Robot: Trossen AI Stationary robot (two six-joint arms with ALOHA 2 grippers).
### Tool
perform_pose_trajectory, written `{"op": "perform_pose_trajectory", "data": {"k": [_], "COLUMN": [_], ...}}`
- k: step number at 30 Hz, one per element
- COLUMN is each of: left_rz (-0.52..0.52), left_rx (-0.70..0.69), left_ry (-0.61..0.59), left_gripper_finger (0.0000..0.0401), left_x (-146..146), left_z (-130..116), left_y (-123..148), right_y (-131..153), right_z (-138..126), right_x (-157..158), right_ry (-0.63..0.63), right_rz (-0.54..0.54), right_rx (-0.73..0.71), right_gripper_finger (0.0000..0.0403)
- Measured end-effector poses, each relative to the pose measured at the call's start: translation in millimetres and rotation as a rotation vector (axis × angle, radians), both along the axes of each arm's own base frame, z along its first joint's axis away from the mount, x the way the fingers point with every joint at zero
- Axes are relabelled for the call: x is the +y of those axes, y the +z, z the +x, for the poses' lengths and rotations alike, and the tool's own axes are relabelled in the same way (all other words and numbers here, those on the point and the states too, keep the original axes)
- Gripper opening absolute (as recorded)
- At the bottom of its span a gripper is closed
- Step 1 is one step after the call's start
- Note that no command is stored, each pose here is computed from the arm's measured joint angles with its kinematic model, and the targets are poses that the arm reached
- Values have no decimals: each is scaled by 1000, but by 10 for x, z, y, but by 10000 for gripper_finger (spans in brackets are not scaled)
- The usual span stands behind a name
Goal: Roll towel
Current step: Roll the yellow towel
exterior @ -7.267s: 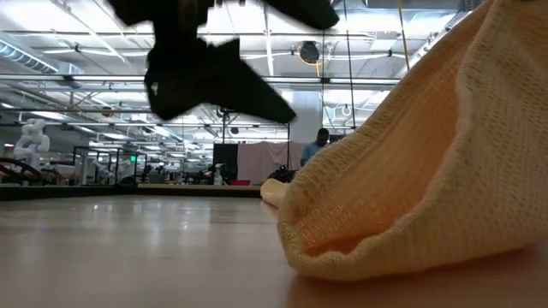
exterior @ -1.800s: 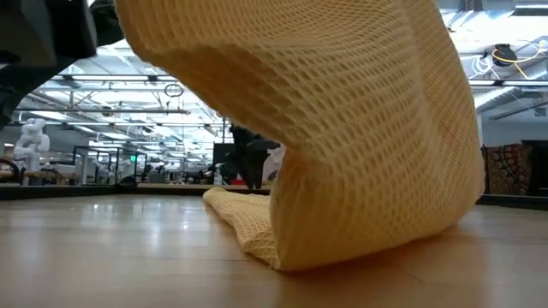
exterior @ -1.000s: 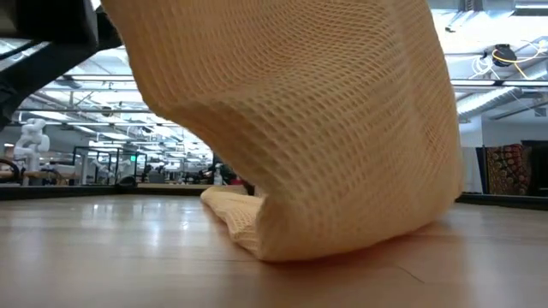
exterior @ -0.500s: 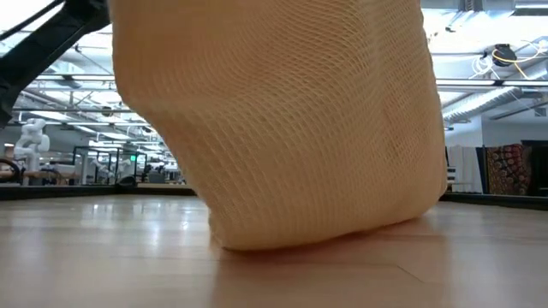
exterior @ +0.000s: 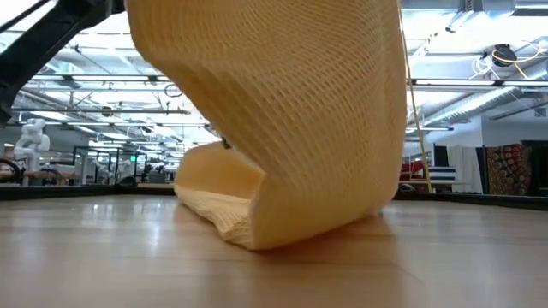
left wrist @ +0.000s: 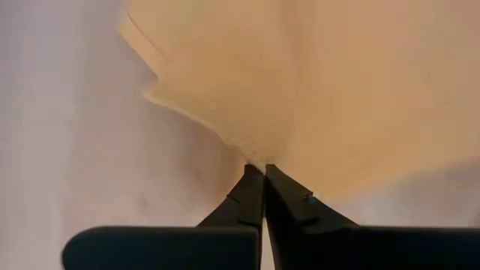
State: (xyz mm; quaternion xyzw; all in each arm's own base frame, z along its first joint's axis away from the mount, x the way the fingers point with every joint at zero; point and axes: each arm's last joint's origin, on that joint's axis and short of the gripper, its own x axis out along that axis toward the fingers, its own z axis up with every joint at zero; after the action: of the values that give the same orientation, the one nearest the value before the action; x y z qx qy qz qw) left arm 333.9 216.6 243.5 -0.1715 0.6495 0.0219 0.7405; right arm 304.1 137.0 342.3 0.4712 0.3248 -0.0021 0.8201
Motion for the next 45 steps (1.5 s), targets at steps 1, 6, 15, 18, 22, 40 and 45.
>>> {"op": "perform_pose_trajectory", "data": {"k": [1, 6, 15, 18, 22, 40, 45], "left_rz": [31, 46, -265, -249, -172, 45, 34], "left_rx": [-28, -72, 24, -23, -105, -35, -6], "left_ry": [17, 56, 45, 76, 98, 469, 491], "left_gripper_finger": [8, 33, 153, 184, 226, 233, 211], "left_x": [33, 129, -21, -25, 1, 495, 495], "left_z": [32, 150, 126, 104, 120, 317, 329], "left_y": [0, -167, -410, -230, -66, -766, -860], "right_y": [0, 2, -3, -5, -12, -28, -28], "right_z": [0, -9, -72, -89, -103, -112, -112], "right_x": [0, 24, 147, 177, 192, 187, 187], "right_ry": [1, 13, 40, 43, 47, 61, 61], "right_rz": [0, 3, 20, 27, 21, -8, -6], "right_rx": [-1, -1, 12, 18, 25, 34, 35], "right_gripper_finger": [0, 0, 0, 0, 0, 0, 0]}}
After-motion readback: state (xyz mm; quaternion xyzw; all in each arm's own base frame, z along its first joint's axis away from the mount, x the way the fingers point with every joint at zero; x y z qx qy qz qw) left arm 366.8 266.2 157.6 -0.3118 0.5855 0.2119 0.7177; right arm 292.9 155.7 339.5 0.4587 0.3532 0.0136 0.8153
